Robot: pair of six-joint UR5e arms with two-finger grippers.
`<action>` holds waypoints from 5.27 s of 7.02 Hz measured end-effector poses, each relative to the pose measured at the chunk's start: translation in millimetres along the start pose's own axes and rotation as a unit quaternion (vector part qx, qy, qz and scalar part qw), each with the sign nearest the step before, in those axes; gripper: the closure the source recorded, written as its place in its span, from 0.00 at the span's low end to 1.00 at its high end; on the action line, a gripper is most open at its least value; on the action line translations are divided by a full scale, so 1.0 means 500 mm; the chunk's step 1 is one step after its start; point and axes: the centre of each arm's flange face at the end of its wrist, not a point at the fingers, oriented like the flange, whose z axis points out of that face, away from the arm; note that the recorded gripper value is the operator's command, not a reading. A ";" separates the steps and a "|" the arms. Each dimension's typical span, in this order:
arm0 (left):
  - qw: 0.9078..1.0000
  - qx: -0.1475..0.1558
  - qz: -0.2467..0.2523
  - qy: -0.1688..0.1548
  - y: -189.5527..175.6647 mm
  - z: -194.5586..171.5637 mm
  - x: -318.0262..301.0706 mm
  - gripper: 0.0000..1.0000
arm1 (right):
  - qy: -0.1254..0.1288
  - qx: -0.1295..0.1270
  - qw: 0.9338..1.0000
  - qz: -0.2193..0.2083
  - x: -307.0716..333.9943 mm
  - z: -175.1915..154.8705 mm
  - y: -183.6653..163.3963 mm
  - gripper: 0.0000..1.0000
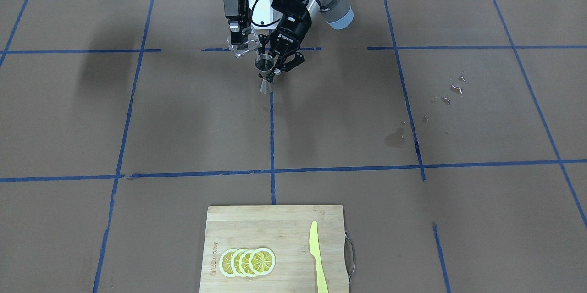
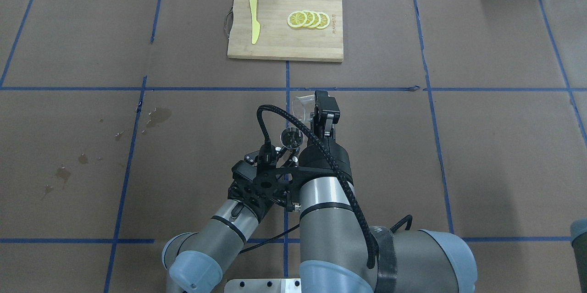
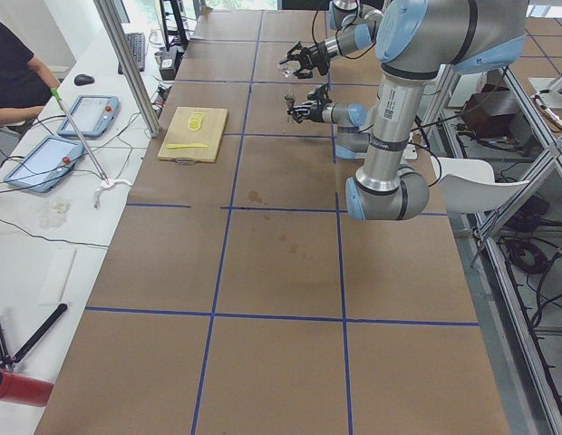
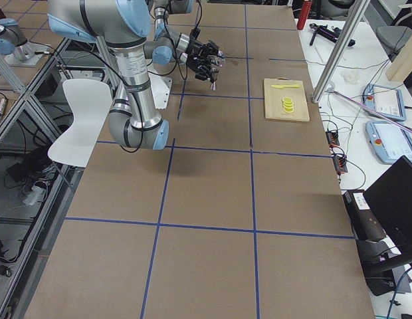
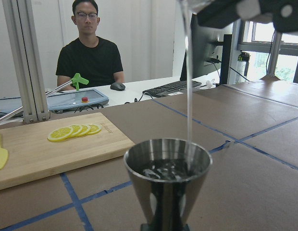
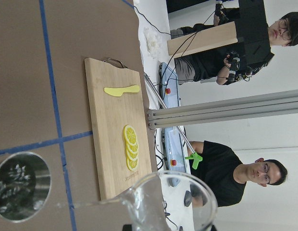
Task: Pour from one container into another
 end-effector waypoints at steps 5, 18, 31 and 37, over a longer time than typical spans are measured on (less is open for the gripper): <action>1.000 0.018 -0.018 -0.002 -0.035 -0.024 -0.030 1.00 | -0.059 -0.007 0.952 0.299 0.029 -0.028 0.040 1.00; 0.989 -0.003 -0.054 -0.134 0.195 -0.439 -0.892 1.00 | -0.093 -0.038 0.812 0.575 -0.083 0.041 0.425 1.00; 0.984 -0.046 -0.068 -0.159 0.281 -0.478 -0.941 1.00 | -0.096 -0.034 0.808 0.580 -0.082 0.038 0.413 1.00; 0.985 -0.051 -0.069 -0.152 0.287 -0.479 -0.929 0.90 | -0.098 -0.034 0.807 0.581 -0.083 0.036 0.410 1.00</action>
